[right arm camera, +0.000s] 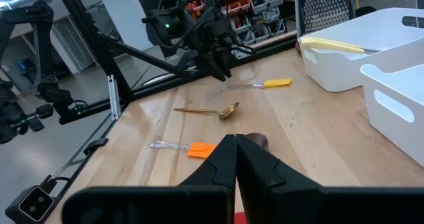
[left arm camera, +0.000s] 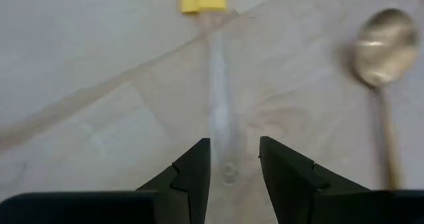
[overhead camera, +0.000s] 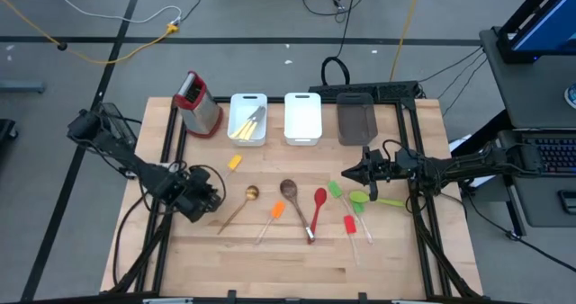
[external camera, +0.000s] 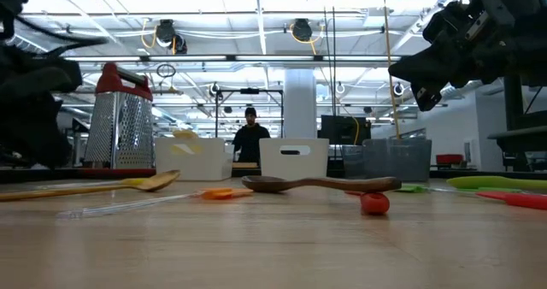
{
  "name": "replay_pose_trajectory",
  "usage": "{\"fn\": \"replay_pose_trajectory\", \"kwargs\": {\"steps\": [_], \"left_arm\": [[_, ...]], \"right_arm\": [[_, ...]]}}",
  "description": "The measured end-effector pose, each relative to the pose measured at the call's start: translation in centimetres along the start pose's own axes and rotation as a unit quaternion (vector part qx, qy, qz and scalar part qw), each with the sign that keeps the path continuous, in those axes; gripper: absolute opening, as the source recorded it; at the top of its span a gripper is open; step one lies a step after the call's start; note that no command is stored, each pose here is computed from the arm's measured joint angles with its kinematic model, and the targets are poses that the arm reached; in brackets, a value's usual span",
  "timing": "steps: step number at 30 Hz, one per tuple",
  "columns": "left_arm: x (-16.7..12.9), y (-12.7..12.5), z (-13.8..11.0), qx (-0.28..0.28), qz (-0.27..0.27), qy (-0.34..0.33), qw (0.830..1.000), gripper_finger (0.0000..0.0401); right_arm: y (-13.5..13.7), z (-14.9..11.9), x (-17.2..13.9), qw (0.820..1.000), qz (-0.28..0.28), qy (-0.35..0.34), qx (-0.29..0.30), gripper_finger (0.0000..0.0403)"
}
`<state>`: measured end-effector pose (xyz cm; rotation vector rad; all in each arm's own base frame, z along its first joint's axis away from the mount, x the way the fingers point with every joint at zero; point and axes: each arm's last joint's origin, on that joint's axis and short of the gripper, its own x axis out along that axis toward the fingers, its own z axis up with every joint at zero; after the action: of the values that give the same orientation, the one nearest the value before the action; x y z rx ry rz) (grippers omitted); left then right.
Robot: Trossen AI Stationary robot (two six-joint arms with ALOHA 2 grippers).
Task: Pick & Place Kitchen Items
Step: Put the yellow spatula into the black bin
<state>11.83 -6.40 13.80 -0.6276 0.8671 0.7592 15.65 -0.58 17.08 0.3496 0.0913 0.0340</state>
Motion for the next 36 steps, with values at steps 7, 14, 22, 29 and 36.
{"fn": "replay_pose_trajectory", "kwargs": {"steps": [7, 14, 22, 29, 36], "left_arm": [[0.7, 0.3, -0.5, -0.041, -0.016, -0.018, 0.999, 0.0139], [0.6, -0.5, -0.3, -0.013, -0.053, -0.036, 0.998, 0.0199], [1.3, 0.4, -0.7, -0.007, -0.037, -0.033, 0.999, 0.0245], [2.0, 0.3, -0.7, 0.011, -0.05, -0.045, 0.998, 0.0232], [3.4, 0.2, -1.0, 0.044, 0.0, -0.047, 0.998, 0.0213]], "right_arm": [[0.0, 0.0, 0.0, 1.0, 0.0, 0.0, 0.001, 0.0], [0.0, 0.0, 0.0, 1.0, 0.0, 0.0, 0.001, 0.0], [0.0, 0.0, 0.0, 1.0, 0.0, 0.0, 0.001, 0.0], [0.0, 0.0, 0.0, 1.0, 0.0, 0.0, 0.002, 0.0], [0.0, 0.0, 0.0, 1.0, -0.001, 0.0, 0.002, 0.0]]}}
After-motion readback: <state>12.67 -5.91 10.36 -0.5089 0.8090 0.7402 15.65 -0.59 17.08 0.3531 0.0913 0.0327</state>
